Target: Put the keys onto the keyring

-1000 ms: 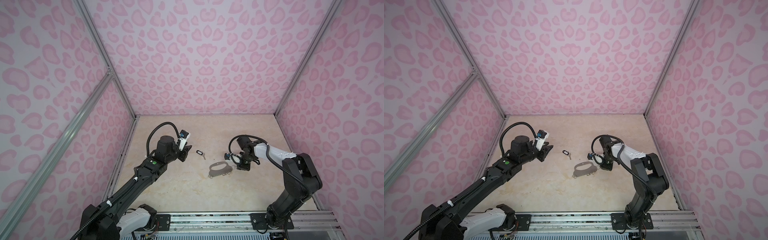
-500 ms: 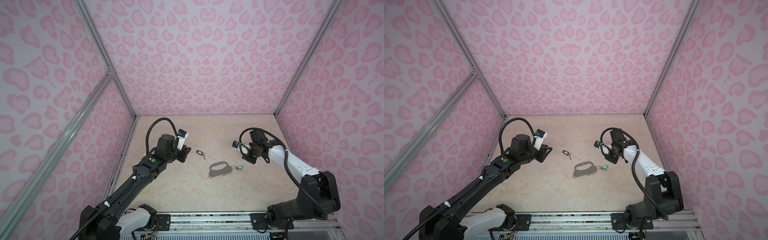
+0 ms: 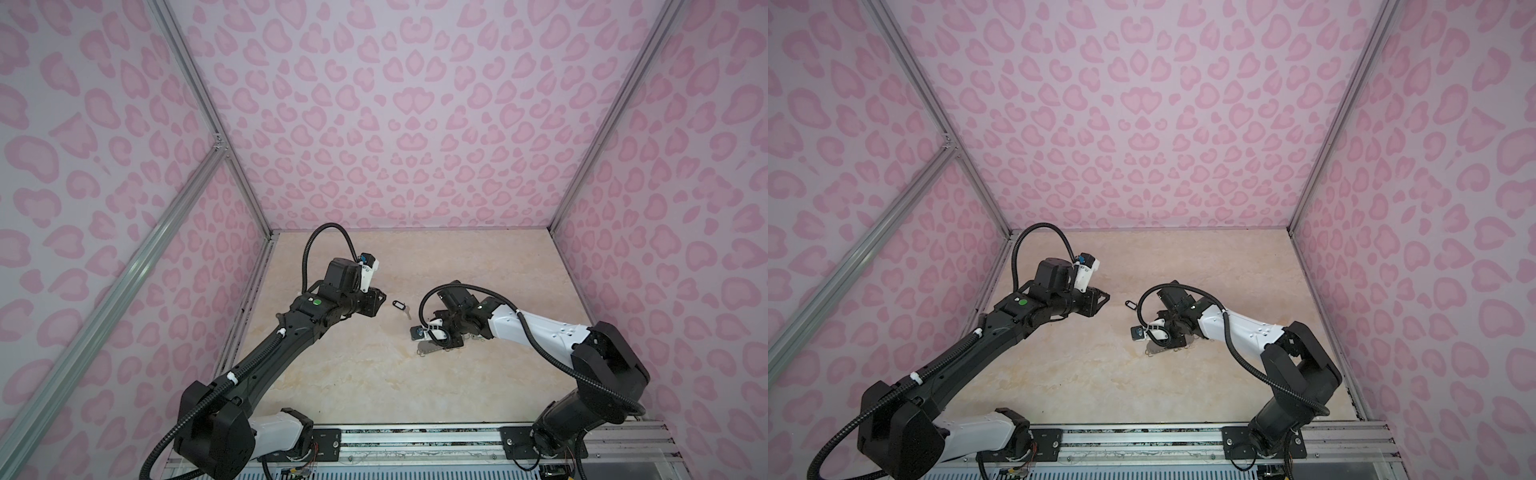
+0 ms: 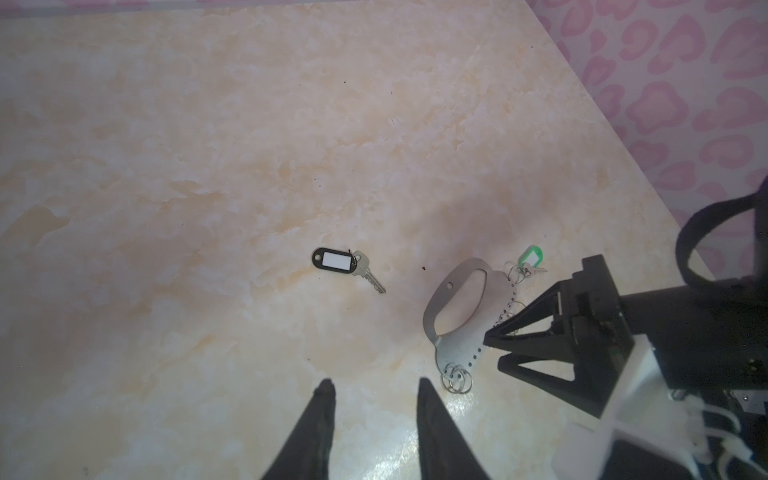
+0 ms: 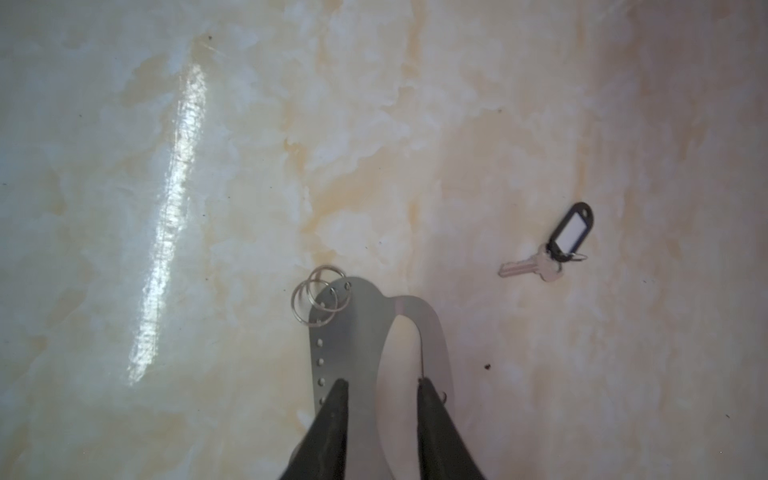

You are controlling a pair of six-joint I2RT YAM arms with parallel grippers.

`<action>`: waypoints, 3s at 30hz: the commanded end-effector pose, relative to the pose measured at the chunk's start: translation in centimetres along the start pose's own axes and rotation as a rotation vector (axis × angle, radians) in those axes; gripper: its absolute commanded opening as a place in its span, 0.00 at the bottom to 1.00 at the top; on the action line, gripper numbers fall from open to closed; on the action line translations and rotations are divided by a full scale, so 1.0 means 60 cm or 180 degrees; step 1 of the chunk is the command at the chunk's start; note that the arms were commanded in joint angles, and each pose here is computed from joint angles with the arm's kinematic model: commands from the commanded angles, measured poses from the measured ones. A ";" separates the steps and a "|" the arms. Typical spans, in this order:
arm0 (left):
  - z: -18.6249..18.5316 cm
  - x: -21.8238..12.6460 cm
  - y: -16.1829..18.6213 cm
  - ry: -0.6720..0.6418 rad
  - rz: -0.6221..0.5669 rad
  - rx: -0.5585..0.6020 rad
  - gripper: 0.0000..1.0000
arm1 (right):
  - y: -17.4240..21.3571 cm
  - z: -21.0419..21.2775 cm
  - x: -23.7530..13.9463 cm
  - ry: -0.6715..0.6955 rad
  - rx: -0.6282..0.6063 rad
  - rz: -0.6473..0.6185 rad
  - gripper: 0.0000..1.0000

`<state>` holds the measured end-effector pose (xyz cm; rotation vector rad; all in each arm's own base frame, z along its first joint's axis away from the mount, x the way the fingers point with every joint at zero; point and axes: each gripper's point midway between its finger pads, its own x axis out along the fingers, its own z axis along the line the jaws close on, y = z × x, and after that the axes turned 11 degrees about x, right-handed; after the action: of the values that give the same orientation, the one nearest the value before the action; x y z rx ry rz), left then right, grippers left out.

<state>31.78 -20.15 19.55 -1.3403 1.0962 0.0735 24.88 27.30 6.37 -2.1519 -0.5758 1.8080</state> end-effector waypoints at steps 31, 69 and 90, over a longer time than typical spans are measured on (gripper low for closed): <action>0.024 0.050 0.001 0.0137 0.0101 0.0255 0.35 | -0.018 -0.014 0.063 0.0135 -0.0169 -0.0023 0.29; -0.003 0.014 -0.002 0.0249 -0.0387 0.0829 0.35 | -0.026 -0.046 0.020 -0.0239 0.2096 -0.0250 0.29; -0.019 0.019 0.010 0.0313 -0.0385 0.0966 0.35 | 0.007 -0.024 0.054 -0.0474 0.2399 0.0215 0.24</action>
<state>30.92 -21.21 17.56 -1.1447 1.0992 -0.1976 27.39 28.72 4.20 -1.5605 0.1041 1.7985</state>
